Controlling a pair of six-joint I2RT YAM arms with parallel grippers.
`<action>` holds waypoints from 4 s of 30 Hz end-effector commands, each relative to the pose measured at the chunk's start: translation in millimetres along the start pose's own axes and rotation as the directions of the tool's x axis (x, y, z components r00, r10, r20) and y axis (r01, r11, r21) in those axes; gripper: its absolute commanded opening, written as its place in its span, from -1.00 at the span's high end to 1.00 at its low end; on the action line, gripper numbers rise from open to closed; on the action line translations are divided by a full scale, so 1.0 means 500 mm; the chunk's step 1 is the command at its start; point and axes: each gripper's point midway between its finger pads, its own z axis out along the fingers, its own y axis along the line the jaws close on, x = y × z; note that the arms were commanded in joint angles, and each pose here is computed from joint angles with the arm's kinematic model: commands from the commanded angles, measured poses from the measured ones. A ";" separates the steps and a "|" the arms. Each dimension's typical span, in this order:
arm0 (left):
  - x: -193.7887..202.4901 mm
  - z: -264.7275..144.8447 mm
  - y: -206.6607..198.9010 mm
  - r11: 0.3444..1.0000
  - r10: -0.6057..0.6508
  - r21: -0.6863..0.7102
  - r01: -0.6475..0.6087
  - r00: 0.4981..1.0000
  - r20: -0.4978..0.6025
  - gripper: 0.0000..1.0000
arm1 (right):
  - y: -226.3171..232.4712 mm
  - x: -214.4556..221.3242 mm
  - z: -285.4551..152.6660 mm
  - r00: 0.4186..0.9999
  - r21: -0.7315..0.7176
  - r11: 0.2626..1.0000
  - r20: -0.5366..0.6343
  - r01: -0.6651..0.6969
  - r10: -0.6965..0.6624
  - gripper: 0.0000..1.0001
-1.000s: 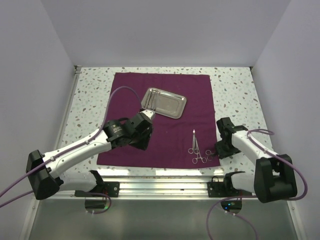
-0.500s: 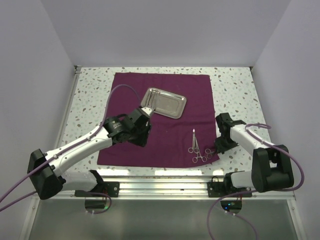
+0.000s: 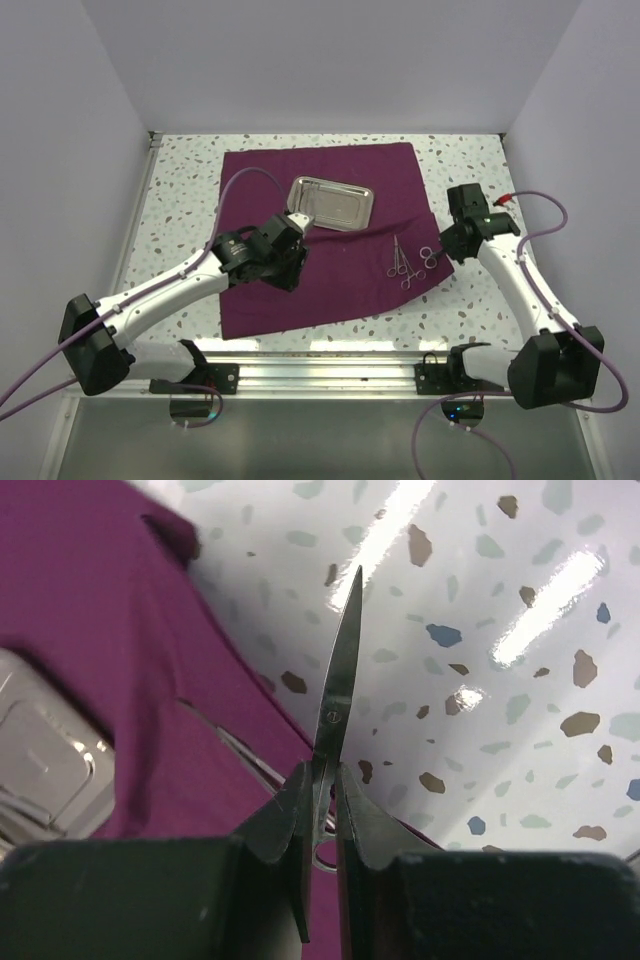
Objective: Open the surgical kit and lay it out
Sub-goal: Adjust the surgical kit at the center of the board, then smooth out the surgical kit at the center of the board.
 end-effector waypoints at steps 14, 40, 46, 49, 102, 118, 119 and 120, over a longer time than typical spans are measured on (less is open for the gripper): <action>-0.043 -0.017 -0.025 0.997 -0.028 0.079 0.021 0.995 0.096 0.04 | 0.059 0.186 -0.008 0.761 -0.209 0.807 -0.269 0.552 -0.590 1.00; -0.001 -0.056 0.015 0.993 -0.121 0.022 0.119 0.987 0.107 0.04 | -0.009 0.224 -0.057 0.686 -0.217 0.737 -0.270 0.640 -0.676 -0.85; 0.004 -0.060 0.012 0.990 -0.141 0.038 0.138 0.984 0.106 0.05 | -0.082 0.249 -0.029 0.681 -0.162 0.737 -0.292 0.657 -0.671 -0.77; 0.010 -0.061 0.009 0.988 -0.152 0.051 0.148 0.983 0.101 0.06 | -0.055 0.255 -0.014 0.693 -0.183 0.741 -0.266 0.646 -0.670 -0.67; 0.035 -0.109 0.039 0.984 -0.176 0.019 0.175 0.977 0.118 0.10 | -0.177 0.037 -0.010 0.715 0.342 0.631 -0.255 0.697 -0.652 0.31; 0.163 -0.010 0.114 0.943 -0.222 -0.284 0.176 0.965 -0.139 -0.18 | -0.051 0.050 -0.115 0.857 -0.044 0.864 -0.110 0.501 -0.503 -0.97; 0.167 -0.001 0.108 0.943 -0.240 -0.270 0.196 0.961 -0.137 -0.26 | -0.046 0.052 -0.119 0.859 -0.053 0.867 -0.118 0.496 -0.498 -0.97; 0.184 0.010 0.106 0.945 -0.243 -0.263 0.197 0.957 -0.157 -0.29 | -0.042 0.052 -0.122 0.861 -0.059 0.869 -0.120 0.491 -0.495 -0.97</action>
